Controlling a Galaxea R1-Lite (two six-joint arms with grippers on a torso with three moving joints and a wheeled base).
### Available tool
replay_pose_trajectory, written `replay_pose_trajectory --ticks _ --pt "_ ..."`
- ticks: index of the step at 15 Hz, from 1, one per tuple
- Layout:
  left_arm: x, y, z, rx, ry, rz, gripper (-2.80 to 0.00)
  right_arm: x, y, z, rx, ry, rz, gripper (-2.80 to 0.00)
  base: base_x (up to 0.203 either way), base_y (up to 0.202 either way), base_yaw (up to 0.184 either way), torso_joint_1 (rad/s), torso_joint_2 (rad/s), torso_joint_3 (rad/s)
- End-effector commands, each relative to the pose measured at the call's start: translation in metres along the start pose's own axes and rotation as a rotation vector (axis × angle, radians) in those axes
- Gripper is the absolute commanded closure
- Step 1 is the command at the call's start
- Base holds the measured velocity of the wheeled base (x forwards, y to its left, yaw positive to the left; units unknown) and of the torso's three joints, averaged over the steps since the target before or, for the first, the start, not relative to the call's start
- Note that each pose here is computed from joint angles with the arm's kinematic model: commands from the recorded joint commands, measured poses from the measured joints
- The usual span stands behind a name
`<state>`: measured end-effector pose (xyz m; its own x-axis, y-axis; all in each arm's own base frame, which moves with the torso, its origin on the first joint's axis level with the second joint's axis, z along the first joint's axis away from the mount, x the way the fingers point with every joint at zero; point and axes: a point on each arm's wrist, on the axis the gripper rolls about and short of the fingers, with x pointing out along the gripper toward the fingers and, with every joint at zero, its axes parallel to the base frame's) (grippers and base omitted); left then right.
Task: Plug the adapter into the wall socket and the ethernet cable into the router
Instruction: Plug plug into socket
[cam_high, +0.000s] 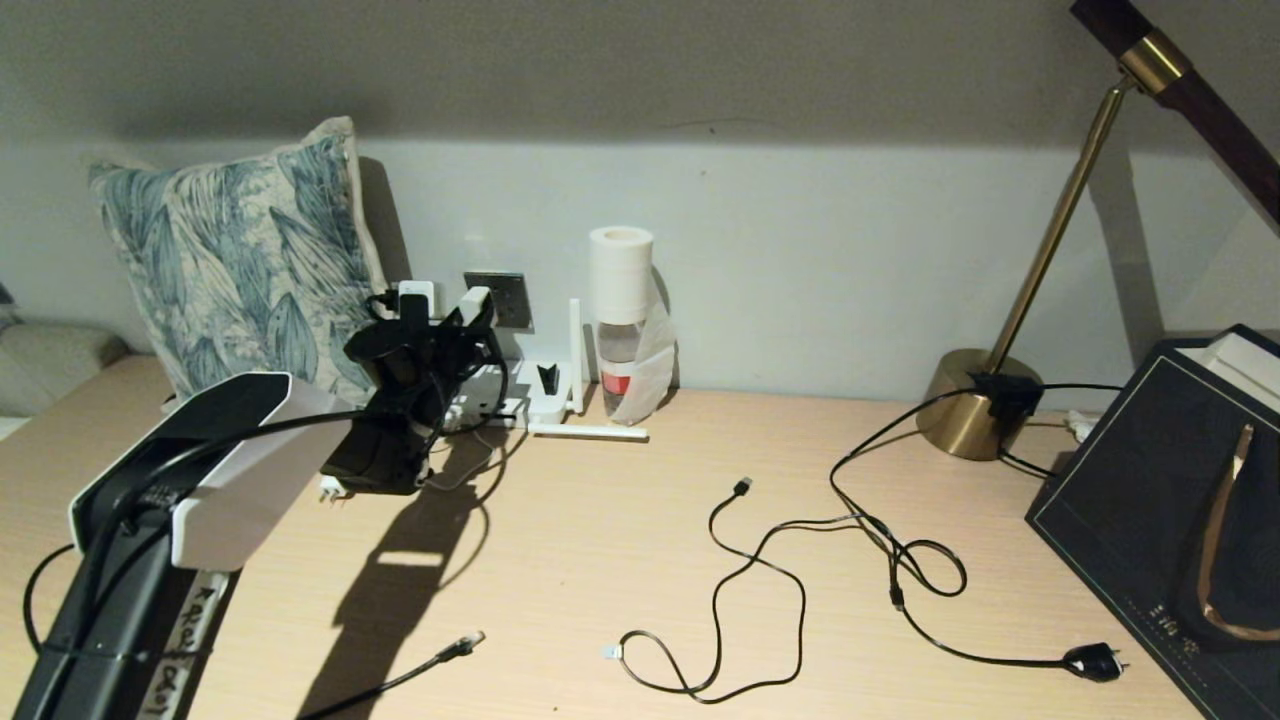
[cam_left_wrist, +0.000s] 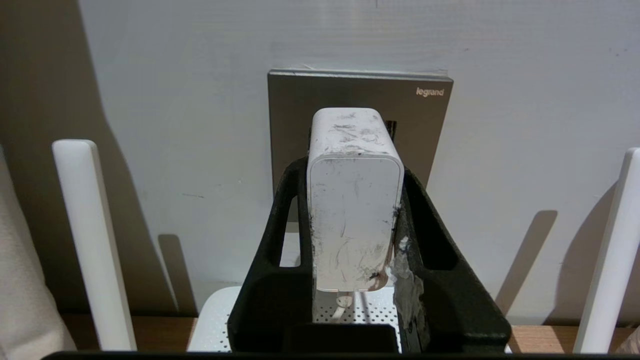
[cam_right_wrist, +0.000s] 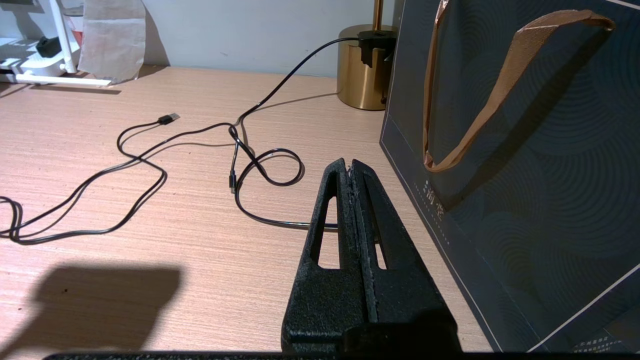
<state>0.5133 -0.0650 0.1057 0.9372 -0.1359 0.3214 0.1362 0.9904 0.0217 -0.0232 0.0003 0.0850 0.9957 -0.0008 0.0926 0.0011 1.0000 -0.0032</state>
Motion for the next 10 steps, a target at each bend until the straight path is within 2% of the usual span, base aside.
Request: replay_pose_trajectory --ticks 1,10 --pt "-0.0001 -0.0004 -0.0011 0.0 -0.004 0.0 0.0 0.002 0.0 -0.0099 0.0 0.036 0.001 0.0 0.0 0.0 0.0 0.0 0.0 0.0" --pt "0.0025 -0.0007 -0.0074 0.0 0.013 -0.014 0.0 0.002 0.0 -0.0099 0.0 0.036 0.001 0.0 0.0 0.0 0.0 0.0 0.0 0.0"
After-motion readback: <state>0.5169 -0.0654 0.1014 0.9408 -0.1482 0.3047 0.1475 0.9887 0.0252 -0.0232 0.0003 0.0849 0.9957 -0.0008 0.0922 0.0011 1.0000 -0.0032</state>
